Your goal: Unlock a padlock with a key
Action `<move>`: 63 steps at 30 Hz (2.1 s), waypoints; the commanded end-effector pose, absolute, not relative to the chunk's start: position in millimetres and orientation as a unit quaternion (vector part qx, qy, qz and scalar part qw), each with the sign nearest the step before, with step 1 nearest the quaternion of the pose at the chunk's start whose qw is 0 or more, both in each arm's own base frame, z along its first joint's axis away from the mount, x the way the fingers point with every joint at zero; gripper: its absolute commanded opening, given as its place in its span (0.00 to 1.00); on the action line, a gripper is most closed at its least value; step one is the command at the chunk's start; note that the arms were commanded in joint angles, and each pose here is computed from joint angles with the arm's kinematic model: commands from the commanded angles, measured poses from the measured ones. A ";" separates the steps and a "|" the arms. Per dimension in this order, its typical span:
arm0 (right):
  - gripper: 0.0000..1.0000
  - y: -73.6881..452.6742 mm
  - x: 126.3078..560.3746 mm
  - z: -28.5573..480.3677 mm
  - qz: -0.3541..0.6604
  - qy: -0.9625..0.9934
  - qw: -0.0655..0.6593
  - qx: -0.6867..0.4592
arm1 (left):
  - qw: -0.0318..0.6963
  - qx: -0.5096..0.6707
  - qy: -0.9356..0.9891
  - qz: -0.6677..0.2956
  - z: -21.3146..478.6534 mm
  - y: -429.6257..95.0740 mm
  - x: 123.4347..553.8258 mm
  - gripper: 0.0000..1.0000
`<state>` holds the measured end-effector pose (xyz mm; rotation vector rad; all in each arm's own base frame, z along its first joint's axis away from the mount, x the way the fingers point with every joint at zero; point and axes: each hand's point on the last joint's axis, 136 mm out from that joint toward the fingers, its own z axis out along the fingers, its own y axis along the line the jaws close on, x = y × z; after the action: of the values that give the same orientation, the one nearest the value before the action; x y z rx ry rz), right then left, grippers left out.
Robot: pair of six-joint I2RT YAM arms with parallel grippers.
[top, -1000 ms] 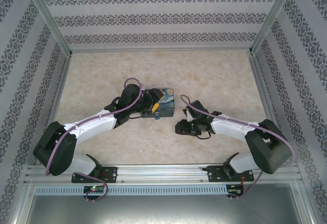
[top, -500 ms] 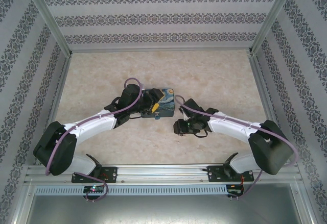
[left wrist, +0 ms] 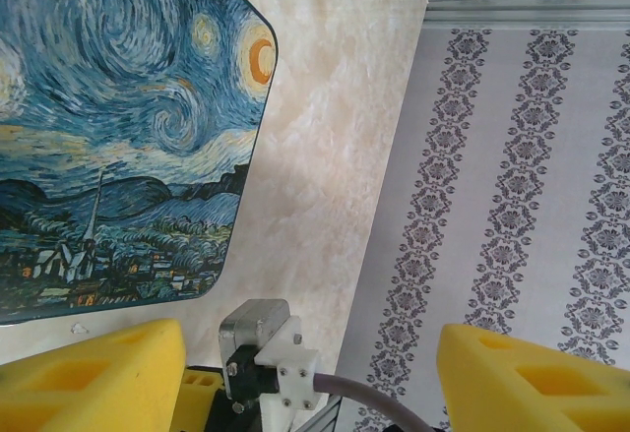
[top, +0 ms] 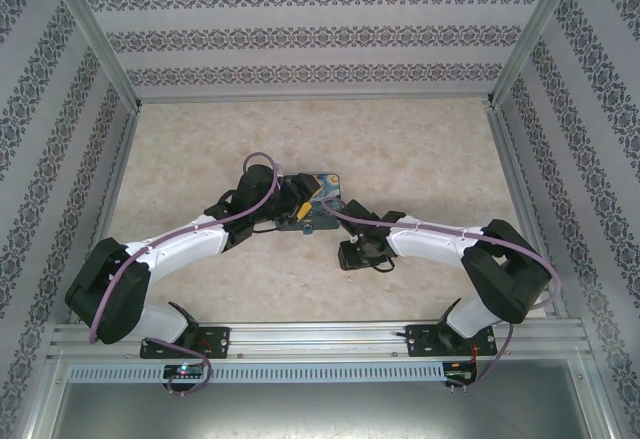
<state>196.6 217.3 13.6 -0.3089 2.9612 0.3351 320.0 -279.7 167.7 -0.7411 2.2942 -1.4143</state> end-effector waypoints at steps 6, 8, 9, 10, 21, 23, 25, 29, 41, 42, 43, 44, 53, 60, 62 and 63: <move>0.33 215.4 194.1 1.0 0.081 0.987 0.067 -0.118 | 0.174 -0.259 0.810 -0.497 162.2 -282.8 317.3 0.69; 0.32 217.0 192.6 0.1 0.078 0.987 0.067 -0.121 | 0.175 -0.260 0.810 -0.497 162.3 -282.7 318.0 0.69; 0.32 217.8 191.5 -0.3 0.077 0.987 0.067 -0.123 | 0.175 -0.260 0.809 -0.497 162.7 -282.8 318.2 0.69; 0.30 218.3 190.4 -1.3 0.075 0.987 0.066 -0.124 | 0.174 -0.260 0.810 -0.497 162.1 -282.9 318.2 0.69; 0.00 222.0 185.3 -9.4 0.069 0.988 0.062 -0.127 | 0.175 -0.260 0.810 -0.495 162.3 -283.0 318.9 0.69; 0.00 223.7 187.4 -5.5 0.077 0.987 0.066 -0.126 | 0.174 -0.260 0.811 -0.494 161.8 -283.0 318.3 0.69; 0.00 226.5 190.0 -0.7 0.090 0.986 0.071 -0.125 | 0.174 -0.261 0.812 -0.492 160.4 -282.0 318.1 0.69; 0.00 230.5 196.1 11.7 0.125 0.982 0.078 -0.119 | 0.174 -0.260 0.813 -0.491 160.1 -281.6 318.1 0.69; 0.00 226.4 208.6 37.7 0.211 0.968 0.098 -0.091 | 0.172 -0.258 0.819 -0.483 154.6 -280.0 315.3 0.69; 0.00 225.8 209.0 38.0 0.212 0.968 0.098 -0.090 | 0.172 -0.257 0.820 -0.482 153.6 -279.8 315.2 0.69; 0.00 225.3 209.4 37.8 0.212 0.968 0.097 -0.088 | 0.172 -0.258 0.820 -0.482 153.5 -280.0 314.9 0.69; 0.00 225.0 208.7 36.7 0.211 0.969 0.096 -0.088 | 0.171 -0.258 0.820 -0.481 152.8 -279.9 315.1 0.69; 0.00 223.1 206.4 20.3 0.201 0.973 0.080 -0.083 | 0.171 -0.258 0.820 -0.482 154.0 -280.9 316.6 0.69; 0.19 224.1 205.8 19.3 0.200 0.973 0.080 -0.083 | 0.169 -0.259 0.820 -0.481 151.4 -280.6 315.9 0.69; 0.29 224.2 207.1 22.8 0.201 0.972 0.086 -0.085 | 0.170 -0.259 0.820 -0.481 151.4 -280.8 316.0 0.69; 0.33 223.8 207.4 23.9 0.200 0.972 0.088 -0.086 | 0.170 -0.258 0.820 -0.481 151.3 -281.1 316.3 0.69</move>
<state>207.8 224.0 20.5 -0.2395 2.9113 0.5908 320.4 -279.2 163.0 -0.7441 2.3032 -1.4001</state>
